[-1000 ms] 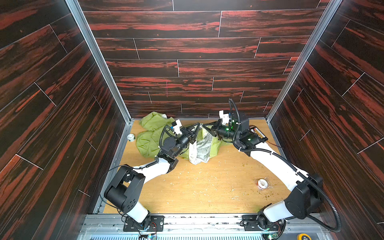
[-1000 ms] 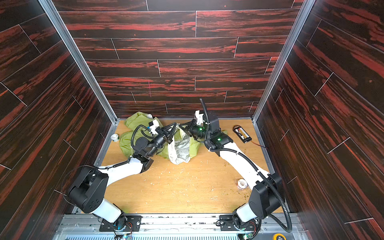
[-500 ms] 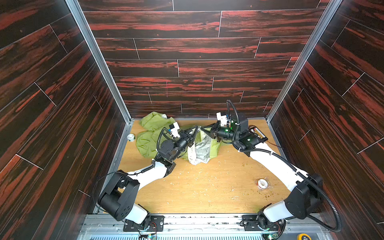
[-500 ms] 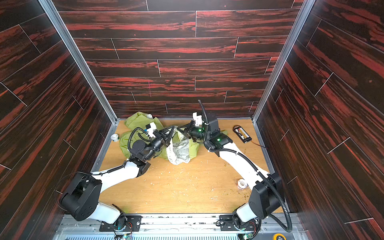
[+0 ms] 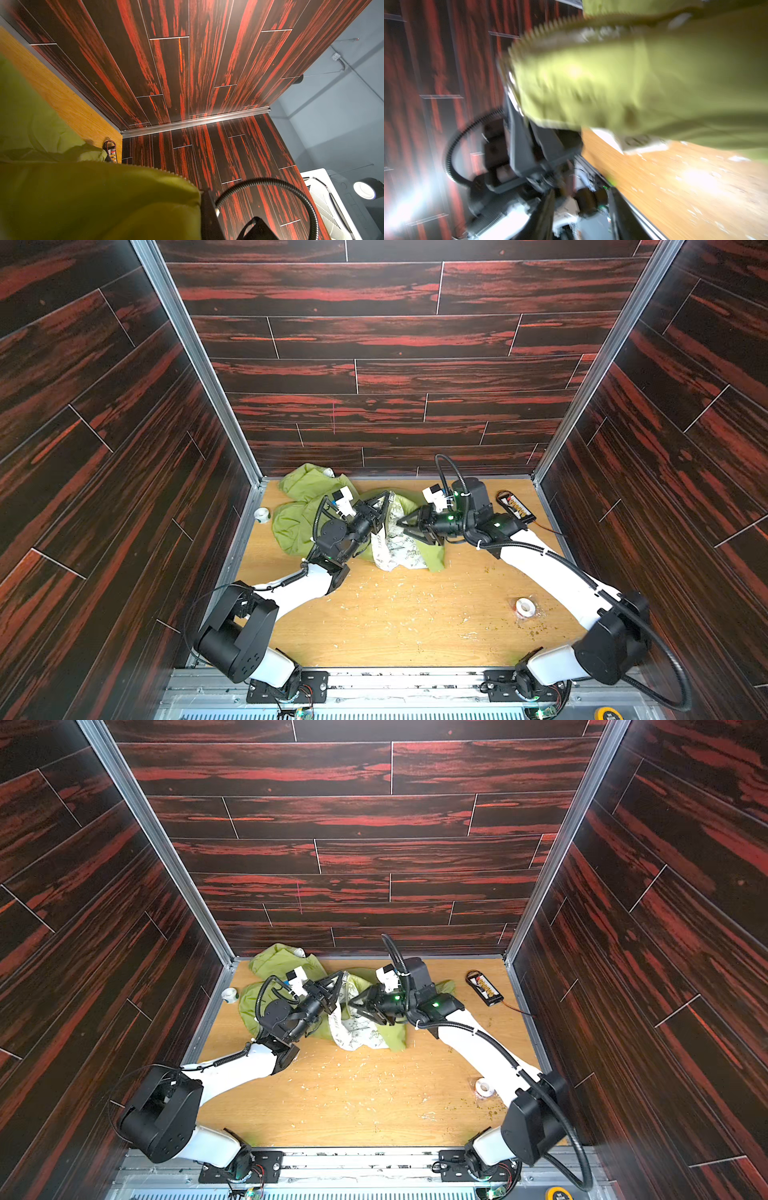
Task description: Zip up the jacket
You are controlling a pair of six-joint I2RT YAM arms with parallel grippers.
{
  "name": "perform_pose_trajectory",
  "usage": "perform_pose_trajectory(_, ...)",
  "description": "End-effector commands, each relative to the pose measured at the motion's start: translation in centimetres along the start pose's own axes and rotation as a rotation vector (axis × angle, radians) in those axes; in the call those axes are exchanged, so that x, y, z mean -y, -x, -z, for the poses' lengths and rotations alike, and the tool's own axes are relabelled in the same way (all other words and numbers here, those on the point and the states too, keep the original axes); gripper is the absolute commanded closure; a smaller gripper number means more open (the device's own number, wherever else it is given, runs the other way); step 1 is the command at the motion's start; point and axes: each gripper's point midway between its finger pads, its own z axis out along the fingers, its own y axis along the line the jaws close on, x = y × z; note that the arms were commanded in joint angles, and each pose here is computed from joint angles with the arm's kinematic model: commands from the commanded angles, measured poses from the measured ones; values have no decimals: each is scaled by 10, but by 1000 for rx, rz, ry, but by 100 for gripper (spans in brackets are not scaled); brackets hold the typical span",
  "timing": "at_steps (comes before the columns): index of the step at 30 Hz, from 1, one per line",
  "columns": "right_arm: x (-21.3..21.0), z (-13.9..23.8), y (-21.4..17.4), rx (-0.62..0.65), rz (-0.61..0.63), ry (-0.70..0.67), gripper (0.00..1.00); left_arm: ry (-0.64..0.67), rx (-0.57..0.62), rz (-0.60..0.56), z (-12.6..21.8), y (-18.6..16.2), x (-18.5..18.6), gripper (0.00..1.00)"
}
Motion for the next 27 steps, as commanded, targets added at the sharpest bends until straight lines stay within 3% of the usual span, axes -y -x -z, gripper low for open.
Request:
perform_pose_trajectory(1, -8, 34, -21, 3, 121, -39, 46, -67, 14, -26, 7, 3, 26, 100)
perform_pose_trajectory(10, -13, 79, 8, 93, 394, -358, 27, 60, -46, -83, 19, -7, 31, 100)
perform_pose_trajectory(13, -23, 85, 24, 106, 481, -416, 42, 130, -59, -101, 28, -9, 31, 100)
perform_pose_trajectory(18, -52, 82, 29, 69, 609, -364, 46, 237, -47, -86, 51, -9, 21, 100)
perform_pose_trajectory(24, -68, 61, 3, -64, 737, -317, 26, 350, -106, -39, 69, -20, 10, 100)
perform_pose_trajectory(27, -66, 47, -10, -92, 795, -348, 25, 379, -124, -22, 76, -23, 9, 100)
